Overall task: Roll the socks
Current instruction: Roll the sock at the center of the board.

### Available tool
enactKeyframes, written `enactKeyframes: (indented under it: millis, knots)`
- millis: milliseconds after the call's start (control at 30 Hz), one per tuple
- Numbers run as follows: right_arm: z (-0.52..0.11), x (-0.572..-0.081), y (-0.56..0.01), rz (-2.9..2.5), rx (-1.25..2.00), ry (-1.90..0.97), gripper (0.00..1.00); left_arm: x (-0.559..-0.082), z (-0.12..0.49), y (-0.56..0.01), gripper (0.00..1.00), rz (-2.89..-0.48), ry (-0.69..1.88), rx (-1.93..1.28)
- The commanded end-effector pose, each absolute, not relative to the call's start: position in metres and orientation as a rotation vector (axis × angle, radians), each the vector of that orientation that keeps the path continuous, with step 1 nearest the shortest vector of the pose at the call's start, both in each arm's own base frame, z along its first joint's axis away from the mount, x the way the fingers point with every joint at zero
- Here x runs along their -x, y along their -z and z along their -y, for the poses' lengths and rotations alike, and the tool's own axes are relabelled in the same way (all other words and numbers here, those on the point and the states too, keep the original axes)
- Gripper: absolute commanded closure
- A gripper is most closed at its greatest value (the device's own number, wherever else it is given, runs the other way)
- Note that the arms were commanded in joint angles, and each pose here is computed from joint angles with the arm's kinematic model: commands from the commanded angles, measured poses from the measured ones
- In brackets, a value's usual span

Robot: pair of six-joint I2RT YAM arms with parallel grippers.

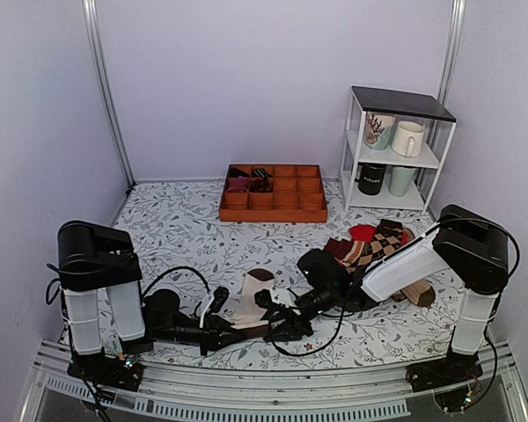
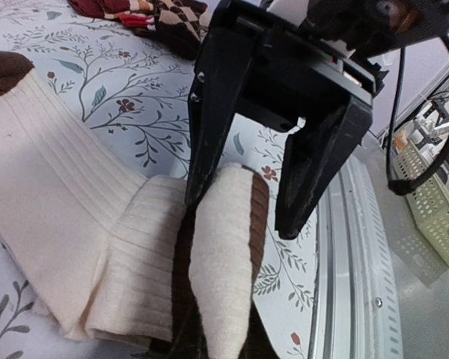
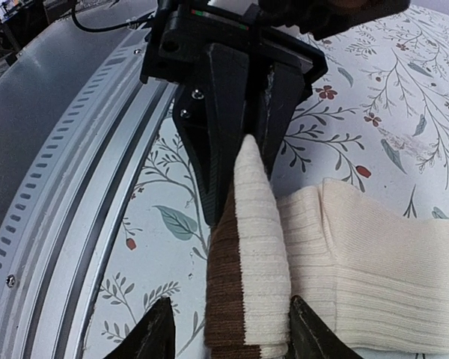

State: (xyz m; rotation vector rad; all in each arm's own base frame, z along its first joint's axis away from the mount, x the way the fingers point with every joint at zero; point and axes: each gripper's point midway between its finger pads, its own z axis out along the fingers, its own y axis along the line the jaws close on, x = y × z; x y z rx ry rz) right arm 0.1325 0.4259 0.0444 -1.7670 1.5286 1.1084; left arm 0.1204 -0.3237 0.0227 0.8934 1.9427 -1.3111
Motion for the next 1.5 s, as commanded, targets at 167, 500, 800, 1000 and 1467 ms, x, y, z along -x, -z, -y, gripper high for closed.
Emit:
enactKeyframes:
  millis: [167,500,800,1000,1467]
  knots:
    - [-0.439,-0.134,-0.069,-1.531,1.725,-1.187,0.57,-0.089,0.278,0.063,1.0,-2.412,1.149,-0.928]
    - [-0.431,-0.134,-0.053,-1.654,1.705,-1.164,0.58,-0.09,0.279,0.062,1.0,-2.407,1.148,-0.929]
    - [-0.431,-0.133,-0.054,-1.647,1.714,-1.158,0.6,-0.09,0.279,0.063,1.0,-2.412,1.147,-0.929]
    - [-0.435,-0.132,-0.054,-1.676,1.711,-1.184,0.79,-0.09,0.28,0.063,1.0,-2.411,1.148,-0.934]
    - [-0.417,-0.114,-0.02,-1.961,1.657,-1.305,0.89,-0.127,0.304,-0.002,0.68,-2.109,0.984,-1.052]
